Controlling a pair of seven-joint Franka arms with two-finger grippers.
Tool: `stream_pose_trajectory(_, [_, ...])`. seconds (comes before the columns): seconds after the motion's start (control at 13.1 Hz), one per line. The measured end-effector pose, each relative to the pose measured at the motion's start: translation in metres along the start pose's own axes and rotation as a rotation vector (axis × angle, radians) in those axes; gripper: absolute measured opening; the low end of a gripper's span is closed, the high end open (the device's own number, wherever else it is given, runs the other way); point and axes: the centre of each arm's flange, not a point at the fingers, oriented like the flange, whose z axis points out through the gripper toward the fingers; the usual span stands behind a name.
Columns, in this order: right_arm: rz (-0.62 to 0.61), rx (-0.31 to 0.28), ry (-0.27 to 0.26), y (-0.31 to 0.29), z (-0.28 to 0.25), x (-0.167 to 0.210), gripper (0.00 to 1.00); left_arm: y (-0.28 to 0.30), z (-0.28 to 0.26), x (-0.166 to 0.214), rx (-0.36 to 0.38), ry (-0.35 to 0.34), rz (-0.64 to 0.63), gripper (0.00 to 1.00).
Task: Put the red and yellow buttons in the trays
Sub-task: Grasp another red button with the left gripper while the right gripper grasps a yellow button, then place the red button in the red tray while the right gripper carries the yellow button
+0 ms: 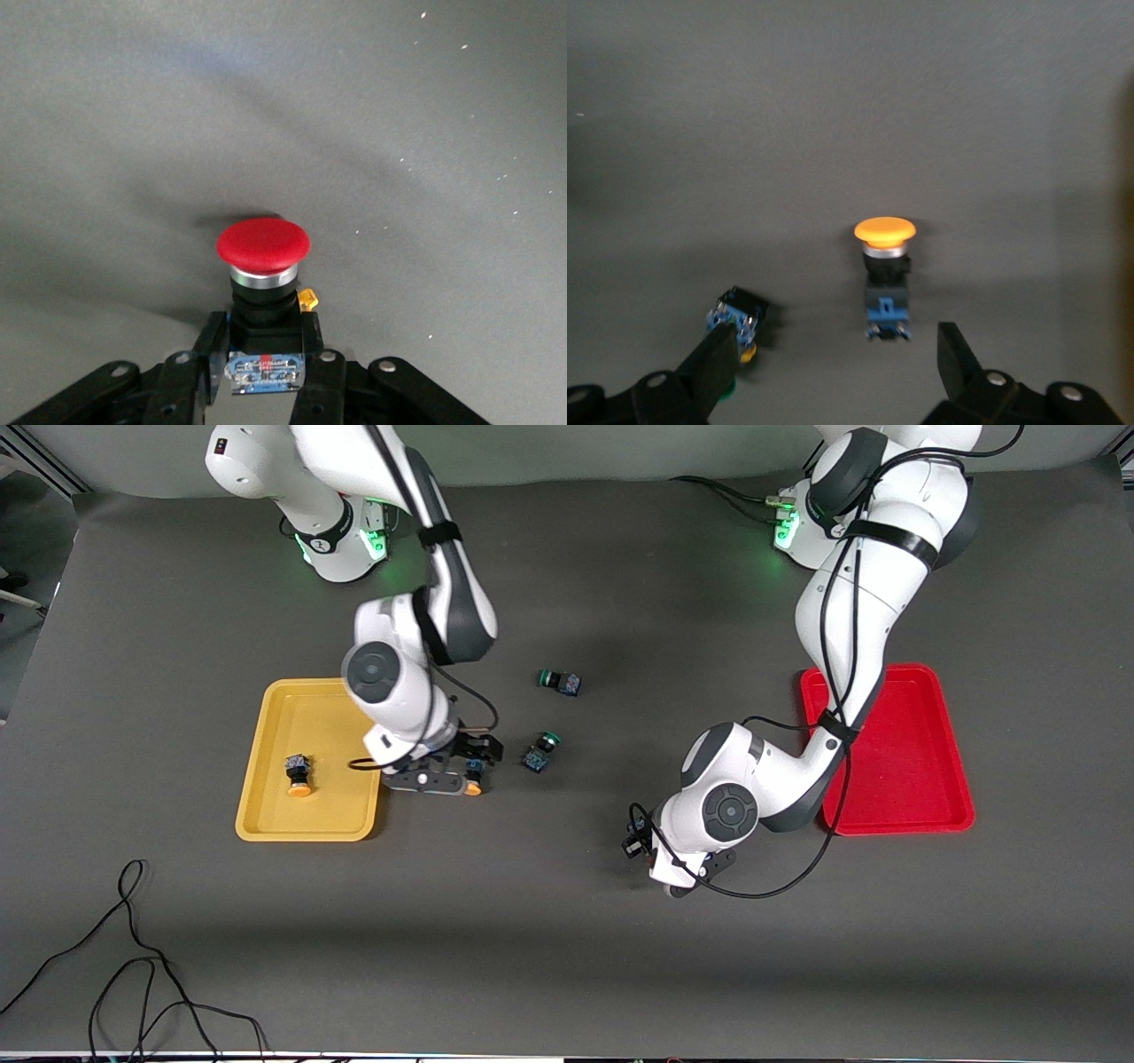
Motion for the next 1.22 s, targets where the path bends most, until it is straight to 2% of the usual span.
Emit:
stream_pose_trajectory(0.15, [0.016,-0.039,0.027,0.004,0.033,0.001,1.00,0.002,-0.001,-0.001,0.009,0.004,0.004,0.38])
stream_pose_trajectory(0.31, [0.033,-0.063,0.030,0.015,0.048,0.007,1.00,0.000,-0.010,0.002,0.056,-0.017,-0.001,0.38])
stream_pose_trajectory(0.54, [0.062,-0.037,0.017,0.015,0.062,0.005,1.00,-0.002,-0.068,0.007,0.165,-0.067,0.047,0.38])
stream_pose_trajectory(0.61, [0.058,-0.033,0.018,0.012,0.066,0.002,0.93,-0.007,-0.095,0.010,0.190,-0.074,0.082,0.37])
stream_pose_trajectory(0.92, [0.049,-0.033,0.019,0.007,0.075,-0.003,0.42,-0.077,-0.225,0.036,0.256,-0.097,0.258,0.36])
stream_pose_trajectory(0.99, [0.049,-0.032,0.021,0.007,0.074,-0.003,0.33,-0.101,-0.246,0.037,0.270,-0.096,0.303,0.36])
stream_pose_trajectory(1.22, [0.052,-0.021,0.011,0.005,0.063,0.001,0.33,-0.176,-0.272,0.030,0.322,-0.100,0.412,0.36])
